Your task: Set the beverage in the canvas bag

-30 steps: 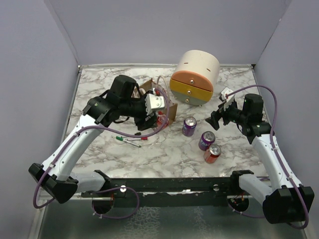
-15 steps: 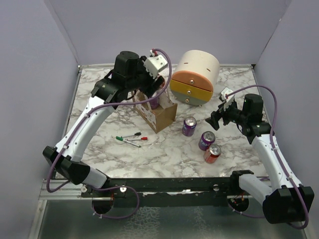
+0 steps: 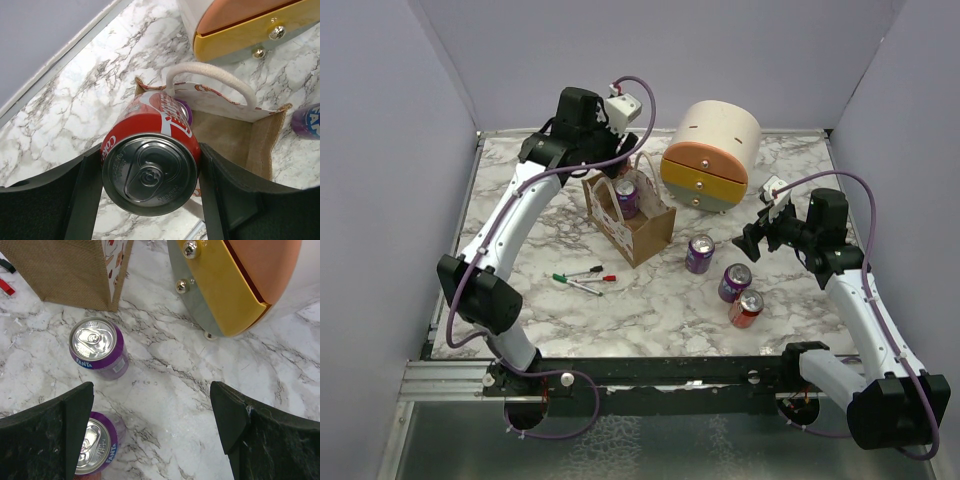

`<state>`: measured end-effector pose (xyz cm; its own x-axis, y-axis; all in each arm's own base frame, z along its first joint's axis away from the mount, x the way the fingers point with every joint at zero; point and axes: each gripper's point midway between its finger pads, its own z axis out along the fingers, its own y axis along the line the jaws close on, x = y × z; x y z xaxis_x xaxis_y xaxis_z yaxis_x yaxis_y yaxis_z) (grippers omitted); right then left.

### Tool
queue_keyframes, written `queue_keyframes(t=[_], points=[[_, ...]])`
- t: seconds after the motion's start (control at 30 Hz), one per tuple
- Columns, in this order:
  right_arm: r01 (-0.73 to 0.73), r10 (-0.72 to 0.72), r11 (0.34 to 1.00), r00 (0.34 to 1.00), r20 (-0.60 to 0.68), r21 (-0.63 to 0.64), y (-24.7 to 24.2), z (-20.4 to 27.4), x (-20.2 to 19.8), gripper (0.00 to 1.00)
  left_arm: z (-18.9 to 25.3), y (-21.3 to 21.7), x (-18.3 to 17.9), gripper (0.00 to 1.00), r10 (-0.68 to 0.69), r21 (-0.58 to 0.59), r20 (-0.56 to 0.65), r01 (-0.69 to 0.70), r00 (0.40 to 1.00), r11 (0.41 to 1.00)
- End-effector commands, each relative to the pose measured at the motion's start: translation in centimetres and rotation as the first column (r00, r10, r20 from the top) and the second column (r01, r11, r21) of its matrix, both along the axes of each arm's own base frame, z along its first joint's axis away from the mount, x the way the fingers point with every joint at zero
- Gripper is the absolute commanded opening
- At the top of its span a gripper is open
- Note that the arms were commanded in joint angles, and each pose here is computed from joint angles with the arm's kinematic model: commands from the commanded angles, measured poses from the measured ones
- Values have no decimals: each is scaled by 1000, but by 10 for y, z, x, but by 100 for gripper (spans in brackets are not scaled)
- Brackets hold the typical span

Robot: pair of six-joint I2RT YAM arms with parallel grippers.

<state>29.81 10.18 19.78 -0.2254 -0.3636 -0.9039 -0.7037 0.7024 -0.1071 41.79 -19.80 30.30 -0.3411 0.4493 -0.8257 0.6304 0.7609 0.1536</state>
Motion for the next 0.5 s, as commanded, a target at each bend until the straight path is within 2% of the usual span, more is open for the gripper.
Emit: queue_keyframes(t=[0.0, 0.07, 0.47], points=[[11, -11, 1000, 1000, 25, -14, -4, 1, 2, 100, 25, -10, 3, 0, -28, -49, 24, 29, 999, 998], [10, -10, 1000, 1000, 24, -13, -4, 2, 2, 100, 9, -16, 7, 0, -48, -47, -26, 47, 998, 998], [7, -7, 1000, 1000, 25, -11, -3, 2, 2, 100, -32, -20, 4, 0, -84, 0, -145, 85, 986, 996]])
